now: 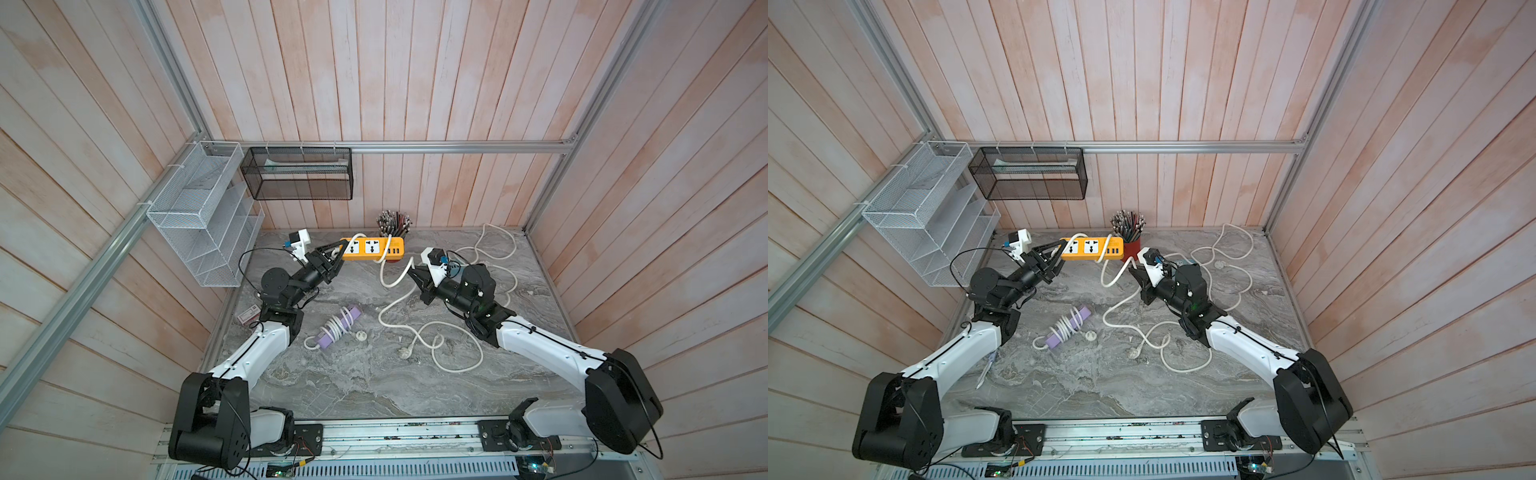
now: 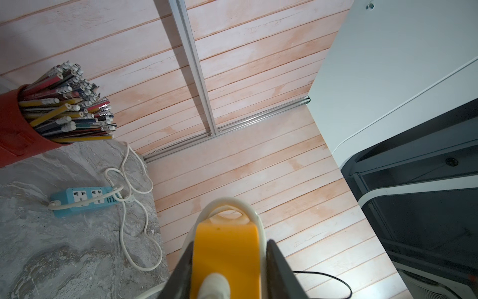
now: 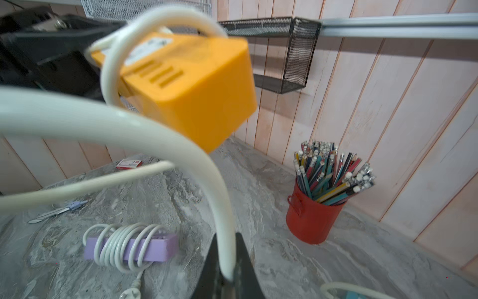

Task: Unwrap the cord wrapped around the power strip
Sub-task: Unwrap the power cord from the power strip.

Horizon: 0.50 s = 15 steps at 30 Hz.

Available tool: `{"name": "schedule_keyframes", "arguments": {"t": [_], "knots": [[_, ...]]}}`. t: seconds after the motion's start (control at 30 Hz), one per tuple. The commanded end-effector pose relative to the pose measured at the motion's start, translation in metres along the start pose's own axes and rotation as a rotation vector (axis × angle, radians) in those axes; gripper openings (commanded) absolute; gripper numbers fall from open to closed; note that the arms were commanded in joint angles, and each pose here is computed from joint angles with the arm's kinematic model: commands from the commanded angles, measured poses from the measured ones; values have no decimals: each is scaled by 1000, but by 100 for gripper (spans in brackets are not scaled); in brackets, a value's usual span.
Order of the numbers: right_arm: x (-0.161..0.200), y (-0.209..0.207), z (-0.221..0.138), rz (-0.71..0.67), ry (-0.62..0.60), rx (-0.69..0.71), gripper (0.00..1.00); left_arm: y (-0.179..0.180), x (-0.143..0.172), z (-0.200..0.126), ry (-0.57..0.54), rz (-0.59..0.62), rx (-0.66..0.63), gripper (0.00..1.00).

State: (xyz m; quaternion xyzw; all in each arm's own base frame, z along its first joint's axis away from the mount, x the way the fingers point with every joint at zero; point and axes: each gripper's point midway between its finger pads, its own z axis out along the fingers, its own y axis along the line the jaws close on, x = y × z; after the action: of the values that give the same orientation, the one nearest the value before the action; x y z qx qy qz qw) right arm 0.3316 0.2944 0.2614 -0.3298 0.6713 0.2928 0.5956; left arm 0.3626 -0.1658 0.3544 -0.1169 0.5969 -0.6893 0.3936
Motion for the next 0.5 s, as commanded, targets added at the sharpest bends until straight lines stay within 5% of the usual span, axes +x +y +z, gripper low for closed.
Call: {"name": "schedule_keyframes", "arguments": {"t": [0.0,0.33,0.47], "knots": [[44,-4,5,59,132,18,0,-36,-11,3,-26,65,94,0],[100,-77,38,335,319,93,0,-41,-8,1,-17,63,103,0],[77,-118,58,374,287,156,0,-29,-2,-1,-6,43,76,0]]}}
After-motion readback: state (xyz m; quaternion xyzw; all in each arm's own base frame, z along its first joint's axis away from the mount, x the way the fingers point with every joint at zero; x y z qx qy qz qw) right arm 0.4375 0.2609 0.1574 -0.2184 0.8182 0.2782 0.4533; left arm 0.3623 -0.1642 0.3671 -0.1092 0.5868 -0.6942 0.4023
